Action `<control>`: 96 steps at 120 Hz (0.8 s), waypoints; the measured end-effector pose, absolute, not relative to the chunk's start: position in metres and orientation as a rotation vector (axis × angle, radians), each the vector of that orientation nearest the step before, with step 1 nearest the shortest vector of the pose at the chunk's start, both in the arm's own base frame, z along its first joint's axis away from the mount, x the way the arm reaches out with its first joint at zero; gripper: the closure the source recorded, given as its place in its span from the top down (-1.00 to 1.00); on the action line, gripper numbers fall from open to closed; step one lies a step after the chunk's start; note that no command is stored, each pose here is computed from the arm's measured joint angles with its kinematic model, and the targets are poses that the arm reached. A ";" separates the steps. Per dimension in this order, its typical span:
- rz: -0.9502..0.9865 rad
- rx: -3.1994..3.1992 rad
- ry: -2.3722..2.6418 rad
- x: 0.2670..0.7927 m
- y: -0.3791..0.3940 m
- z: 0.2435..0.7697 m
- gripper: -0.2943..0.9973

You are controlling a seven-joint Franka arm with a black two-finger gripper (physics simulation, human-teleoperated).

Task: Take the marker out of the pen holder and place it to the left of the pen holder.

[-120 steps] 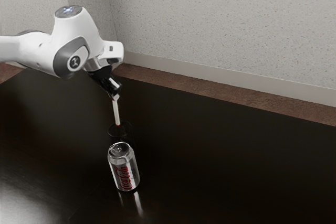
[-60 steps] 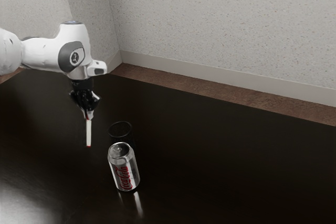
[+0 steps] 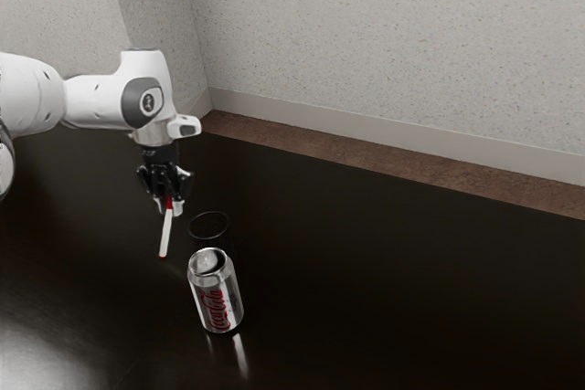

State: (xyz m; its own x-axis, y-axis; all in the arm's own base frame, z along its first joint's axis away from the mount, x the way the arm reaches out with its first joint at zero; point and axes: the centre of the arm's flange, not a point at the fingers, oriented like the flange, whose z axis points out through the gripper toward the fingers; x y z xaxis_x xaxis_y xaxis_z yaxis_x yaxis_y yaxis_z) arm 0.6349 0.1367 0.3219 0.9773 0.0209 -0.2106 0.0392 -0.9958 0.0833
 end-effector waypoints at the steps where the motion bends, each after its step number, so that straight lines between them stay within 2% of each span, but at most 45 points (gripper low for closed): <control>1: -0.319 3.036 0.047 0.635 0.137 0.322 -0.24; 15: -0.292 3.016 0.061 0.640 0.139 0.319 -0.25; 36: -0.284 2.978 0.079 0.645 0.134 0.289 -0.49; 48: -0.270 2.974 0.084 0.647 0.135 0.282 -0.55; 66: -0.281 2.966 0.086 0.647 0.135 0.267 -0.43; 82: -0.270 2.968 0.084 0.647 0.137 0.272 -0.01; 88: -0.207 2.985 0.060 0.647 0.130 0.313 0.11; 96: -0.052 3.019 -0.026 0.634 0.099 0.416 0.22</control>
State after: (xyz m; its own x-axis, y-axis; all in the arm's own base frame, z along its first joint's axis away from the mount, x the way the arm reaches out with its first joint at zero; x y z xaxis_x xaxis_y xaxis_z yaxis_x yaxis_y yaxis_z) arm 0.6341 0.0986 0.4164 0.9993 -0.0192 -0.0334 -0.0150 -0.9924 0.1225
